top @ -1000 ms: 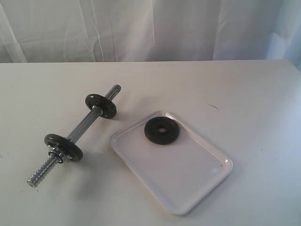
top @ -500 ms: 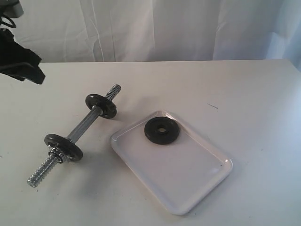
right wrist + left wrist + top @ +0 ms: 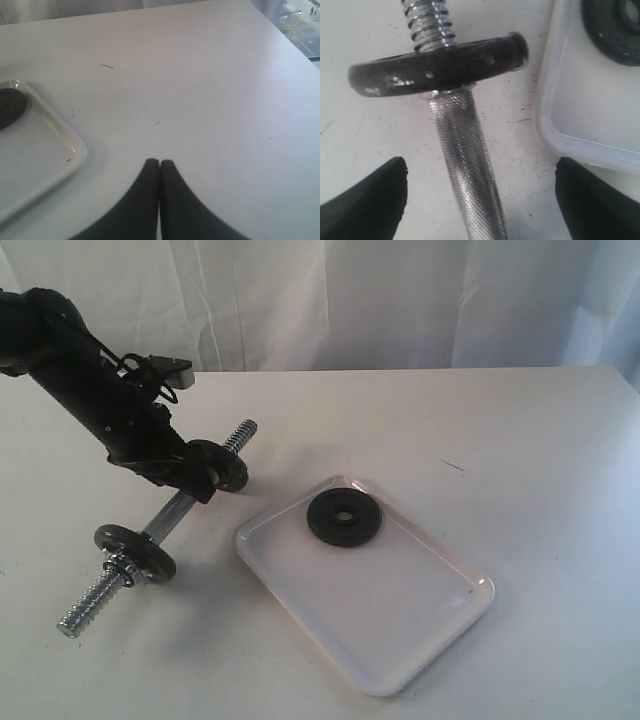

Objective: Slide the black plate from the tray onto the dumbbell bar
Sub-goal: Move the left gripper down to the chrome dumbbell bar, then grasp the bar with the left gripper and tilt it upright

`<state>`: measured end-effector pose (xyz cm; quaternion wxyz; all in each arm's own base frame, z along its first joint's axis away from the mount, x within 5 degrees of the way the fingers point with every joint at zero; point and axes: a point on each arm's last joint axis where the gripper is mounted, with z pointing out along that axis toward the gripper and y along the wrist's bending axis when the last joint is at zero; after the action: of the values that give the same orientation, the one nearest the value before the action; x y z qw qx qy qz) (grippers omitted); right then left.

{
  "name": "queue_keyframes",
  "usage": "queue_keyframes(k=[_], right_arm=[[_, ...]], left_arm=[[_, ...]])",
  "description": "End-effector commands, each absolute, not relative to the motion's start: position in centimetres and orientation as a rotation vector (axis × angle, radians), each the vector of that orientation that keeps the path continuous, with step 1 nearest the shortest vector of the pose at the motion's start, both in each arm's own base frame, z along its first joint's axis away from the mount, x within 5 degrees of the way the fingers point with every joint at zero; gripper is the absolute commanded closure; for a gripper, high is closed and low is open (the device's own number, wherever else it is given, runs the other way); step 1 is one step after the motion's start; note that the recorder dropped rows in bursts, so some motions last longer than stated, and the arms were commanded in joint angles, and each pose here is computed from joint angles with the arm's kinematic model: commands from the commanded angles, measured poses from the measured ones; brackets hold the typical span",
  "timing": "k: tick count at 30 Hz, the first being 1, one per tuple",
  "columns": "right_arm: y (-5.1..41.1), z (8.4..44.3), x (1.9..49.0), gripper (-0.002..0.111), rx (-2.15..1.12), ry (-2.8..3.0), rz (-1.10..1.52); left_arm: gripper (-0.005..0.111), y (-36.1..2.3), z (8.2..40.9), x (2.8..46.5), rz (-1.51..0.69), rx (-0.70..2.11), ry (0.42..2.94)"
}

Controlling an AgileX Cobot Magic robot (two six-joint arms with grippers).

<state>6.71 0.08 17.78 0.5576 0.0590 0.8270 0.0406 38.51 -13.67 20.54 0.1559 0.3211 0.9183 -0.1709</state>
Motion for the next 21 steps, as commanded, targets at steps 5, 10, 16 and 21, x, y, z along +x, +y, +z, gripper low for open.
queue_keyframes(k=[5,10,16,21], right_arm=[[0.0,17.7,6.7,0.108,0.144,1.943,0.091],[0.0,17.7,6.7,0.108,0.144,1.943,0.091],[0.0,17.7,6.7,0.108,0.144,1.943,0.091],[0.0,17.7,6.7,0.108,0.144,1.943,0.091]], left_arm=[[0.025,-14.1,18.2,39.6,-0.451,0.861,2.647],[0.025,-14.1,16.9,39.7,-0.456,0.863,2.679],[0.025,-14.2,16.4,40.0,-0.457,0.848,2.678],[0.025,-14.6,16.4,39.7,-0.472,0.858,2.682]])
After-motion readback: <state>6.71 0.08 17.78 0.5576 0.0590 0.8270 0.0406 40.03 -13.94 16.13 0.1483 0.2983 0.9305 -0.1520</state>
